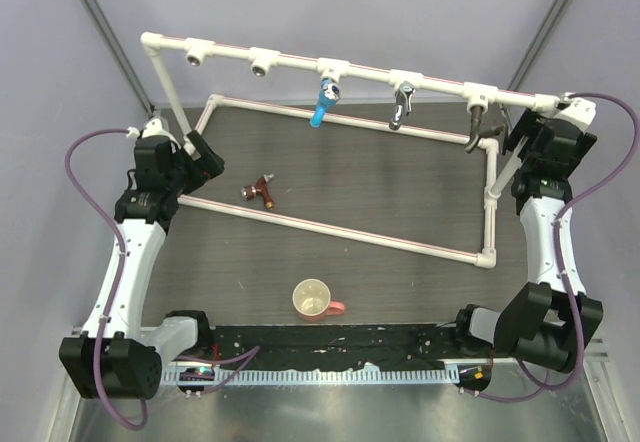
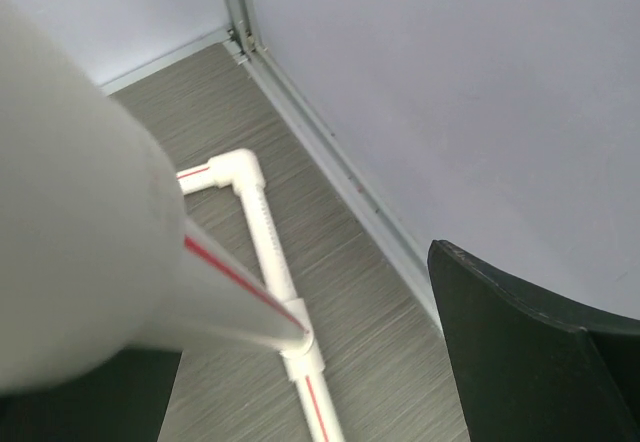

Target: Install the water faucets

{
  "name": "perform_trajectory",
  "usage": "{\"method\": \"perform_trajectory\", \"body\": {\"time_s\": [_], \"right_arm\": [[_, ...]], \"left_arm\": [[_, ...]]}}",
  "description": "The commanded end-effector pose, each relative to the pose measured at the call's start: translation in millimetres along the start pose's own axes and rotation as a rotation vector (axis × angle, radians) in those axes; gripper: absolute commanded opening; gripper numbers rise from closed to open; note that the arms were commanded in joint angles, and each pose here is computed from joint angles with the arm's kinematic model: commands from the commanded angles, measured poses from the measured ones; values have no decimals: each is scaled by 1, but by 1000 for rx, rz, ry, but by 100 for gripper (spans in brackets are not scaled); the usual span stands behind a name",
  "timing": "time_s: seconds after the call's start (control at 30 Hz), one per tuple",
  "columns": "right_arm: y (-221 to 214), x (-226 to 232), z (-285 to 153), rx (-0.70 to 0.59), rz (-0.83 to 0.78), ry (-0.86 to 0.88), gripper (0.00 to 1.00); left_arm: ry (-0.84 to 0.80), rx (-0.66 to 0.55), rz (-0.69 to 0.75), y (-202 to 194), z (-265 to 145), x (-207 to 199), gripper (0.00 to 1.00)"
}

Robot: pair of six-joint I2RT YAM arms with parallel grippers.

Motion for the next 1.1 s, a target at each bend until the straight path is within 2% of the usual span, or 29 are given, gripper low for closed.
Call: {"method": "perform_trajectory", "body": {"time_s": [0.0, 0.1, 0.13, 0.2, 0.33, 0.47, 0.77, 1.07], "right_arm": [[55, -2, -37, -167, 215, 66, 100], [55, -4, -57, -161, 311, 26, 100], [61, -3, -74, -196, 341, 37, 100], [50, -4, -86, -201, 359, -24, 100], [47, -6, -133, -301, 399, -34, 100], [29, -7, -158, -352, 415, -10, 100], [19, 4, -186, -384, 354, 104, 100], [10, 1, -196, -377, 345, 148, 100]], "left_arm": [[-28, 3, 1, 1, 6, -4, 100], [-24, 32, 6, -4, 14, -5, 100], [-22, 40, 4, -5, 17, -6, 100], [-16, 72, 7, -11, 25, -8, 100], [1, 134, 8, -21, 39, -14, 100], [29, 203, 11, -33, 58, -19, 100], [171, 299, 37, -60, 114, -20, 100], [279, 364, 66, -75, 158, -10, 86]]}}
Point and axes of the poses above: each gripper's point midway between its finger pads, its own z axis out along the fingers, its own x axis along the line the jaws close on, y = z × x, the point moved 8 cm from there along -z, back along the fingers, and after that the axes turned 6 degrees about -z, right-handed, at the moved point
